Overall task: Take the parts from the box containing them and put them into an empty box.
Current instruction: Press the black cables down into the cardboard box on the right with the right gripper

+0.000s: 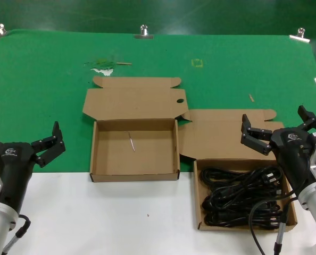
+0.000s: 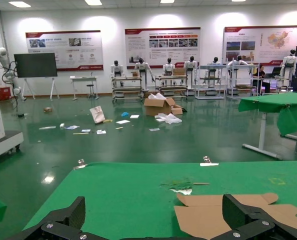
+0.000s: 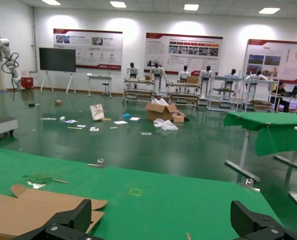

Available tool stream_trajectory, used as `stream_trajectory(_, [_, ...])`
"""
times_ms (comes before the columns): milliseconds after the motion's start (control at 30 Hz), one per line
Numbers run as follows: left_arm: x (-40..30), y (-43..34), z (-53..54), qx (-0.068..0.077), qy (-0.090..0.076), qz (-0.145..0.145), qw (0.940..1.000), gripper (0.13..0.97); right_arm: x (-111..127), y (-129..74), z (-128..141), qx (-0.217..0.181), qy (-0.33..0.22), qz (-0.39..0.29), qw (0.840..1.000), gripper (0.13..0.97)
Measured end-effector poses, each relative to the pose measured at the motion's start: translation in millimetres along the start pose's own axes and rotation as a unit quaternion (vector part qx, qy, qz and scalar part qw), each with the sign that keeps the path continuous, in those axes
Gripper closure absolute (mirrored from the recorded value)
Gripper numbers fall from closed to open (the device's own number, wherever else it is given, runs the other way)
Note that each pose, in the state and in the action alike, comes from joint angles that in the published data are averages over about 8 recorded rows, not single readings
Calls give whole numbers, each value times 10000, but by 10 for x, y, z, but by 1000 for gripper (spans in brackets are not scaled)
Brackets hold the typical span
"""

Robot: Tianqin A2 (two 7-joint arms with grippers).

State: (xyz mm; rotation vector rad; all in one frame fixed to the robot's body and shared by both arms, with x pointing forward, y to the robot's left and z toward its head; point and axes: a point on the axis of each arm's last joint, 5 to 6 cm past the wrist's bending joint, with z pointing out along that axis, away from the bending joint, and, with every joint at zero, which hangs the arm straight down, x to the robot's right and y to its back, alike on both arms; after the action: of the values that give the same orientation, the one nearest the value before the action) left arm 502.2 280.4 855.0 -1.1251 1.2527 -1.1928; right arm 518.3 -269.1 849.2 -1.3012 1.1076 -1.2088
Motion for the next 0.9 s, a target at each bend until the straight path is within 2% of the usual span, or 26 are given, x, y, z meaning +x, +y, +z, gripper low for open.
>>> stream_trajectory(900, [0, 0, 0, 0, 0, 0, 10000, 150, 0, 0, 0, 0, 0, 0, 10000, 130])
